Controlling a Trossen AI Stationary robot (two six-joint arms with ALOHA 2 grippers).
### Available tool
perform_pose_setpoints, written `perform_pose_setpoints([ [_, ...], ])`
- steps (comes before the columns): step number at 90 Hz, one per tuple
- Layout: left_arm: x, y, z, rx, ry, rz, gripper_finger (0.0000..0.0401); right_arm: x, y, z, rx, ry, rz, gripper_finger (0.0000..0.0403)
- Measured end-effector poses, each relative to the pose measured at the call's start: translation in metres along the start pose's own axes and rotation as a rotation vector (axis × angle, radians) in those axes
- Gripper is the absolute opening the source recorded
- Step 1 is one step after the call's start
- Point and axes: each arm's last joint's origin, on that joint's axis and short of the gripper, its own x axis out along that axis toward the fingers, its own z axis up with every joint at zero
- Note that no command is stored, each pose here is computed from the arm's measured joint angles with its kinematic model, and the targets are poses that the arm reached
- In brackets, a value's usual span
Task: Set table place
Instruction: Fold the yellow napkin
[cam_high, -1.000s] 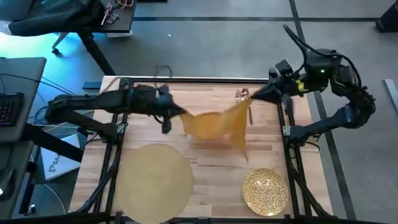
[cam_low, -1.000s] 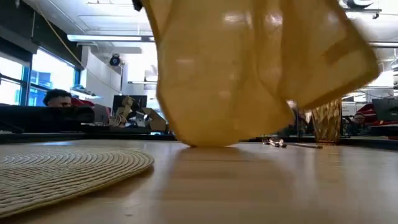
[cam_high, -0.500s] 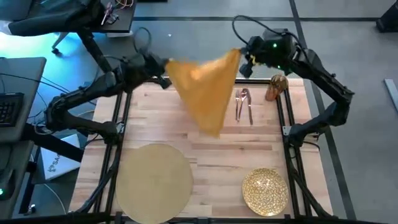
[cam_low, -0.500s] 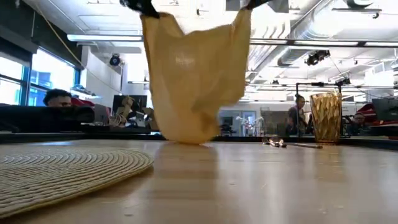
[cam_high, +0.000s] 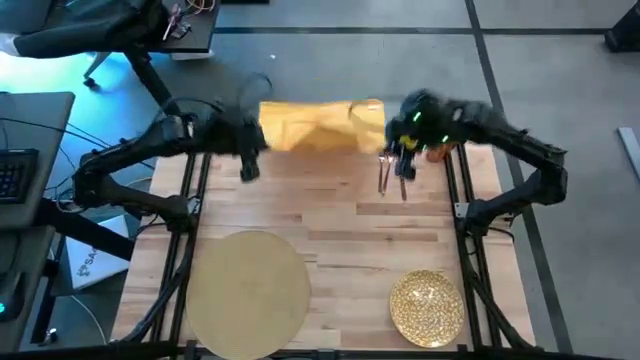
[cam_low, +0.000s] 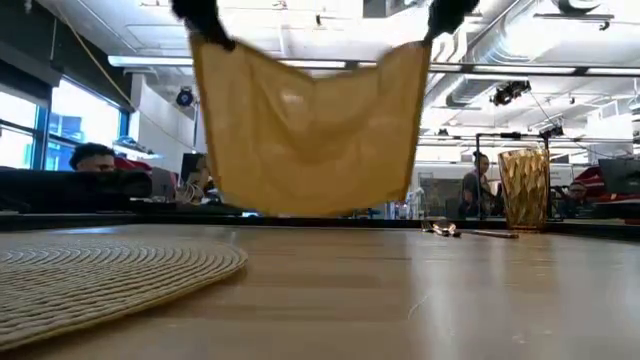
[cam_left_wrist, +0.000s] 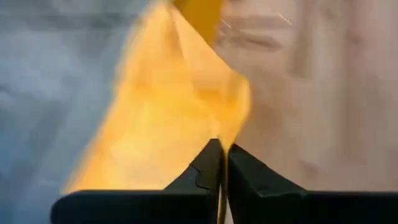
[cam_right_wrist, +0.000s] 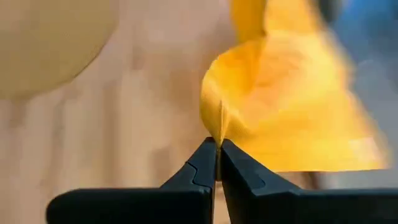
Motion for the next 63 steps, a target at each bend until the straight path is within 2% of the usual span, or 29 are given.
perform_pose_setpoints([
  [14,0.054,-0.044,-0.045,-0.062,0.137,-0.162,0.0,0.07,0.031,-0.042,0.011,0.09,0.098,0.0],
  [24,0.08,-0.075,-0.076,-0.145,0.193,-0.278,0.0,0.111,0.053,-0.075,0.085,0.129,0.158,0.0],
  [33,0.095,-0.099,-0.101,-0.238,0.254,-0.32,0.0,0.142,0.073,-0.107,0.191,0.154,0.212,0.0],
  [47,0.097,-0.129,-0.112,-0.296,0.274,-0.379,0.0,0.155,0.106,-0.14,0.313,0.249,0.329,0.0],
  [63,0.086,-0.151,-0.11,-0.311,0.273,-0.434,0.0,0.145,0.144,-0.147,0.275,0.319,0.444,0.0],
])
